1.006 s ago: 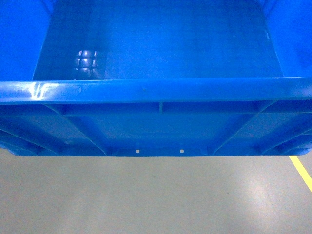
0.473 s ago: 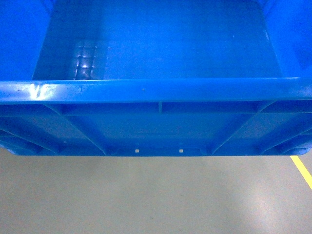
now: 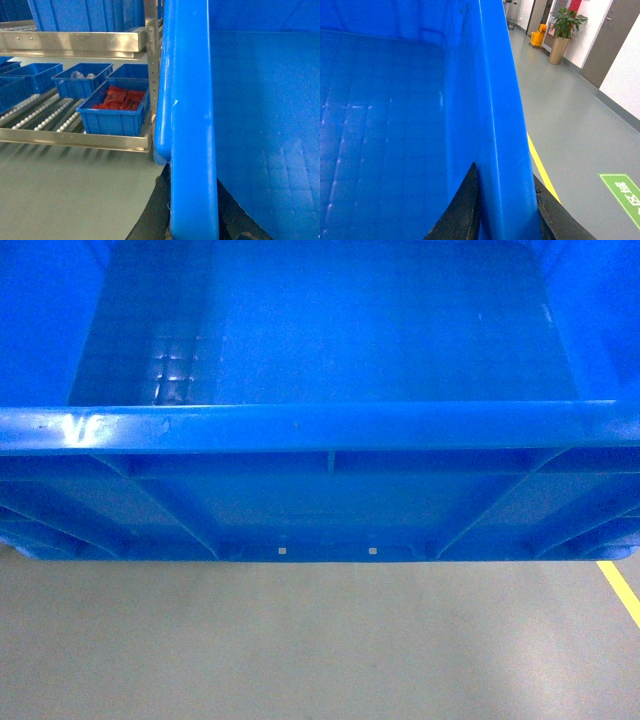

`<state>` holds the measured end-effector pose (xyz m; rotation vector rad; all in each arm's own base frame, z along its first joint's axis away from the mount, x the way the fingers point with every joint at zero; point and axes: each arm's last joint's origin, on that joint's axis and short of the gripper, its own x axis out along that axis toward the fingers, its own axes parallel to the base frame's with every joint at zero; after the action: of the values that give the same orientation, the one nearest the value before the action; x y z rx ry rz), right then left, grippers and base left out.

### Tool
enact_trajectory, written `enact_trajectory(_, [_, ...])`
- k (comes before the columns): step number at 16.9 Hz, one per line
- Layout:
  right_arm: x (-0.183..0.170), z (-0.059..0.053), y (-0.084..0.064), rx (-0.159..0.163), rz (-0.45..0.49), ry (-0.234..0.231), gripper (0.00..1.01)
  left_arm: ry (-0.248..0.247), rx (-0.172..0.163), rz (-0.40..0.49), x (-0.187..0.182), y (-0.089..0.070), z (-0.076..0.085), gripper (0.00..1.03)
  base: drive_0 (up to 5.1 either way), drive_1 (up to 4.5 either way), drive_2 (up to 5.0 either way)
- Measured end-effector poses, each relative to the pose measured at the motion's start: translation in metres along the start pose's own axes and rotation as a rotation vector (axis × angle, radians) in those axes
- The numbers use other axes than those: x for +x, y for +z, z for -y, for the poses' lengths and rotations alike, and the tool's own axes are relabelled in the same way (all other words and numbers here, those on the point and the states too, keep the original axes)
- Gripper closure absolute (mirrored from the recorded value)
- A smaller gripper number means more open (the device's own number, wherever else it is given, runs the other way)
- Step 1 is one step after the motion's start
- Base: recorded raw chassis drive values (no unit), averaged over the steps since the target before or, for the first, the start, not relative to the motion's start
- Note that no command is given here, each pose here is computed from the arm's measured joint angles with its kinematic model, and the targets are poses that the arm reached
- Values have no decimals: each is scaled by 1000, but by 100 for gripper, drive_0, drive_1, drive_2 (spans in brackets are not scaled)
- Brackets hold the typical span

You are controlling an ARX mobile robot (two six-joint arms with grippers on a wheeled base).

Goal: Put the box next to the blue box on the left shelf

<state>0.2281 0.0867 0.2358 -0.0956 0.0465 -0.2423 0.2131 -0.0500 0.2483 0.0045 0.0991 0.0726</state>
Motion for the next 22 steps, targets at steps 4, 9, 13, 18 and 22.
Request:
enact_trajectory(4, [0,0,0,1,1,0,85,0,0,1,0,0,0,95,3,426,-420])
enact_trajectory(9, [0,0,0,1,1,0,85,-1,-1,2,0,0,0,95,3,426,-420])
enact_trajectory(13, [0,0,0,1,1,0,85,0,0,1,0,0,0,95,0,423,-422])
enact_trajectory(18, [0,0,0,0,1,-1,85,0,0,0,0,0,0,95,-7,416,-430])
enact_trajectory(22, [0,0,0,0,1,-1,85,0,-1,-1,1,0,0,95,-126,375,-259])
